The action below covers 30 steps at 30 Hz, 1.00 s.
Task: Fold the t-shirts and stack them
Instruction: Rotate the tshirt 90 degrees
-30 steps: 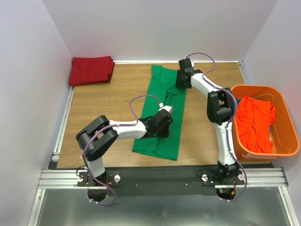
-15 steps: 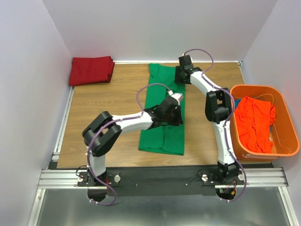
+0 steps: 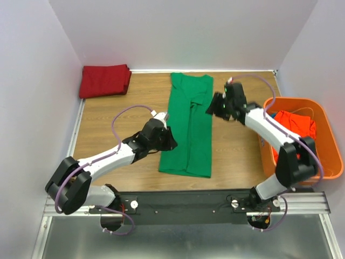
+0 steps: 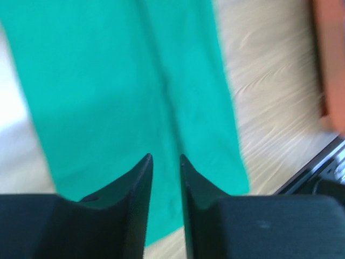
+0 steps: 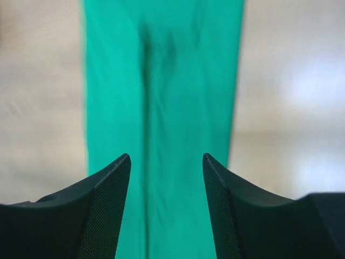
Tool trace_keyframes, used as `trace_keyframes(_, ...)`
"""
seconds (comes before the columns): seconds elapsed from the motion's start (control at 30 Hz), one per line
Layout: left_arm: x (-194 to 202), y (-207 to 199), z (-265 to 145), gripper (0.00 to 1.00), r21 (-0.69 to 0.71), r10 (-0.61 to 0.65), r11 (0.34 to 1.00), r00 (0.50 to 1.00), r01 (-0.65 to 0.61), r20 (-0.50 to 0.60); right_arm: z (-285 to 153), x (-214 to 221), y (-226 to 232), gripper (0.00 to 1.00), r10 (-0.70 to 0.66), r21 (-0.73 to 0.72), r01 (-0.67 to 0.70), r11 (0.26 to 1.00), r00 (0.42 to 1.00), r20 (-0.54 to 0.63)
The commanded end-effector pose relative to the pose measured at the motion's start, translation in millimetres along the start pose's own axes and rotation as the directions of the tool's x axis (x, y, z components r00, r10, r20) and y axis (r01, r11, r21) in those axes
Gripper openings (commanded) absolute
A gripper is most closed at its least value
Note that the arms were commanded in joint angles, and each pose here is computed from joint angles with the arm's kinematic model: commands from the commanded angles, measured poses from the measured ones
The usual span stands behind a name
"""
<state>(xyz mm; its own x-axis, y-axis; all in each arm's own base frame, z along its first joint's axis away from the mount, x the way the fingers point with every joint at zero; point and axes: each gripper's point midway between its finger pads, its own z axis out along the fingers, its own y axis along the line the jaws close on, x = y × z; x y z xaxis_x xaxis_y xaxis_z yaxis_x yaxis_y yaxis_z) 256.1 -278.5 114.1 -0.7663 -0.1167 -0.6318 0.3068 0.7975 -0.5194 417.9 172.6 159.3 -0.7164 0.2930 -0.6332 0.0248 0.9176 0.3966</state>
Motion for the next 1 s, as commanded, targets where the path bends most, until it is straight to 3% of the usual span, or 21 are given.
trace_keyframes(0.0, 30, 38, -18, 0.38, -0.082, -0.081, 0.994, 0.996, 0.078, -0.031, -28, 114, -24, 0.61, 0.13, -0.009, -0.134, 0.991, 0.971, -0.199)
trace_keyframes(0.13, 36, 58, -28, 0.39, -0.121, -0.097, 0.988, 0.995, 0.093, -0.026, -53, 154, -24, 0.54, 0.192, -0.054, -0.211, 0.976, 0.949, -0.251)
trace_keyframes(0.37, 59, 72, -41, 0.4, -0.151, -0.146, 0.979, 0.988, 0.137, -0.049, -78, 242, -44, 0.53, 0.269, -0.02, -0.304, 0.952, 0.871, -0.411)
trace_keyframes(0.6, 102, 84, -47, 0.4, -0.161, -0.253, 0.959, 0.961, 0.234, -0.109, -91, 285, -57, 0.52, 0.287, 0.012, -0.326, 0.945, 0.816, -0.502)
trace_keyframes(0.97, 122, 72, -48, 0.4, -0.132, -0.245, 0.965, 0.958, 0.226, -0.151, -102, 320, -74, 0.52, 0.304, 0.057, -0.335, 0.941, 0.757, -0.579)
